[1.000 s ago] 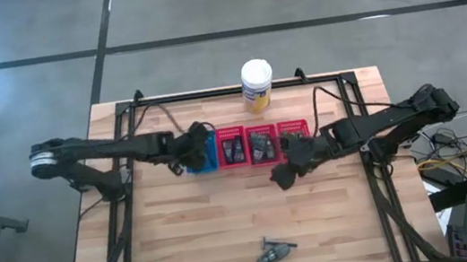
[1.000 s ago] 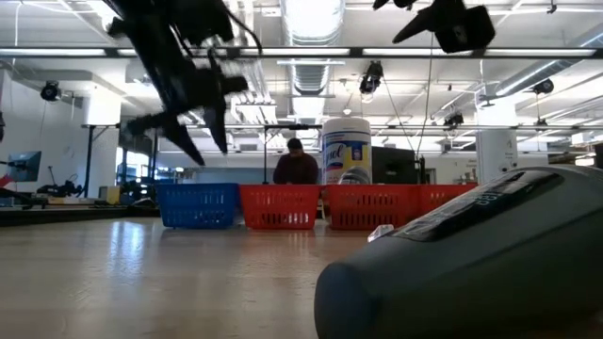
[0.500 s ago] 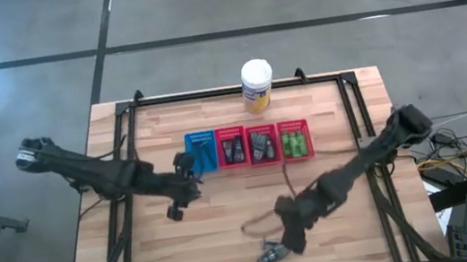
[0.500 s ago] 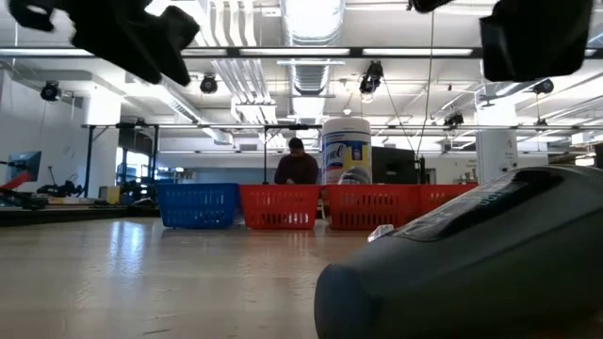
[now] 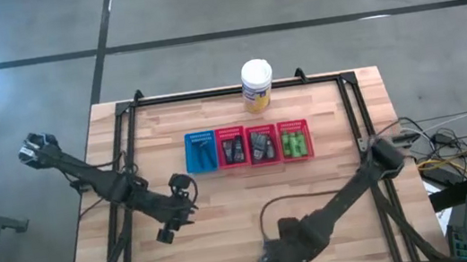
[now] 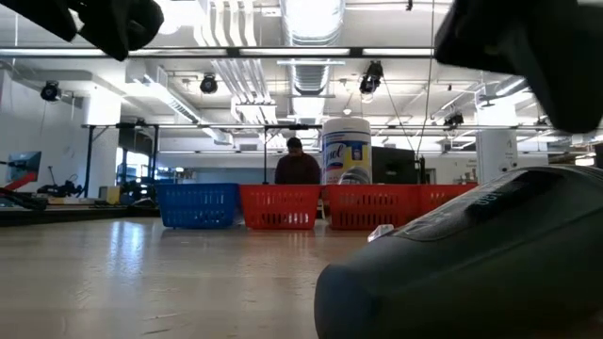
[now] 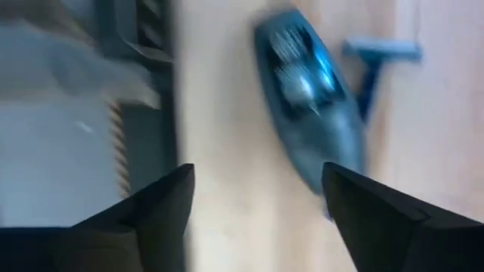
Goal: Pick & Place Travel size toiletries
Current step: Put the black deodorant into the middle red bin
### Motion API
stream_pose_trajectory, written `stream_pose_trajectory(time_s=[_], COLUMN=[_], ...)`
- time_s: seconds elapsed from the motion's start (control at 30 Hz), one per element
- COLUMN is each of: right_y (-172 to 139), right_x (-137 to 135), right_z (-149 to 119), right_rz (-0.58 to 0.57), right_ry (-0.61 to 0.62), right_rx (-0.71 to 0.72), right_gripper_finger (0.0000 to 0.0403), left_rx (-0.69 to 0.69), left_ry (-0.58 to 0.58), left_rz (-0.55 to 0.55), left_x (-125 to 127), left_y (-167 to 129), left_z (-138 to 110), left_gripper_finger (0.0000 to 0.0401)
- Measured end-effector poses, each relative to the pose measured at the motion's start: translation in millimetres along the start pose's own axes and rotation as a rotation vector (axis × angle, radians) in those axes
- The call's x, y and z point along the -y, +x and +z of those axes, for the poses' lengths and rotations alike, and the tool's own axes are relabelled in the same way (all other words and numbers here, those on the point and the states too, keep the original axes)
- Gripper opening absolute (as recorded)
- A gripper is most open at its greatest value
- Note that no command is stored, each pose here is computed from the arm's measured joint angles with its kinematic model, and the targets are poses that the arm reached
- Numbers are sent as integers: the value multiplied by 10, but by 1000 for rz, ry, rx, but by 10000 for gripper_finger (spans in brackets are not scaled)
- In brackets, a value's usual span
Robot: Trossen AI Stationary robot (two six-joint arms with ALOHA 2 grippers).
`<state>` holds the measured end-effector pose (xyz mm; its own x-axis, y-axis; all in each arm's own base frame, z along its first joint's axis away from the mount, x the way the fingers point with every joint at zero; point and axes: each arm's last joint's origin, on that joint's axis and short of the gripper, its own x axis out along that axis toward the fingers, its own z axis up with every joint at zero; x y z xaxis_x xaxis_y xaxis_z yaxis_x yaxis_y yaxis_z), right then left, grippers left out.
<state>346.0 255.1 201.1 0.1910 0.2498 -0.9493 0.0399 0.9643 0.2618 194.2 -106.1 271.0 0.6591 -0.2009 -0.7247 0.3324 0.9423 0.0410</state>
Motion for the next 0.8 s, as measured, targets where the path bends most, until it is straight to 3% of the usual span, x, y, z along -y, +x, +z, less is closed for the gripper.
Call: stream_pose_trajectory(time_s=[0.17, 0.4, 0.57, 0.8], right_y=[47, 104, 314, 321], right_x=[-24, -143, -112, -119], right_z=[61, 214, 203, 209], right_rz=[-179, -166, -188, -183], right_ry=[-87, -255, -263, -263], right_rx=[-84, -36, -87, -77], right_gripper_finger=[333, 341, 328, 324], left_rx=[-6, -13, -13, -18], left_ry=[-23, -47, -56, -62], left_rz=[-25, -35, -34, -33], left_x=[80, 116, 116, 114], left_y=[-12, -19, -19, -19], left_z=[-15, -26, -27, -30], left_gripper_finger=[193, 193, 193, 193])
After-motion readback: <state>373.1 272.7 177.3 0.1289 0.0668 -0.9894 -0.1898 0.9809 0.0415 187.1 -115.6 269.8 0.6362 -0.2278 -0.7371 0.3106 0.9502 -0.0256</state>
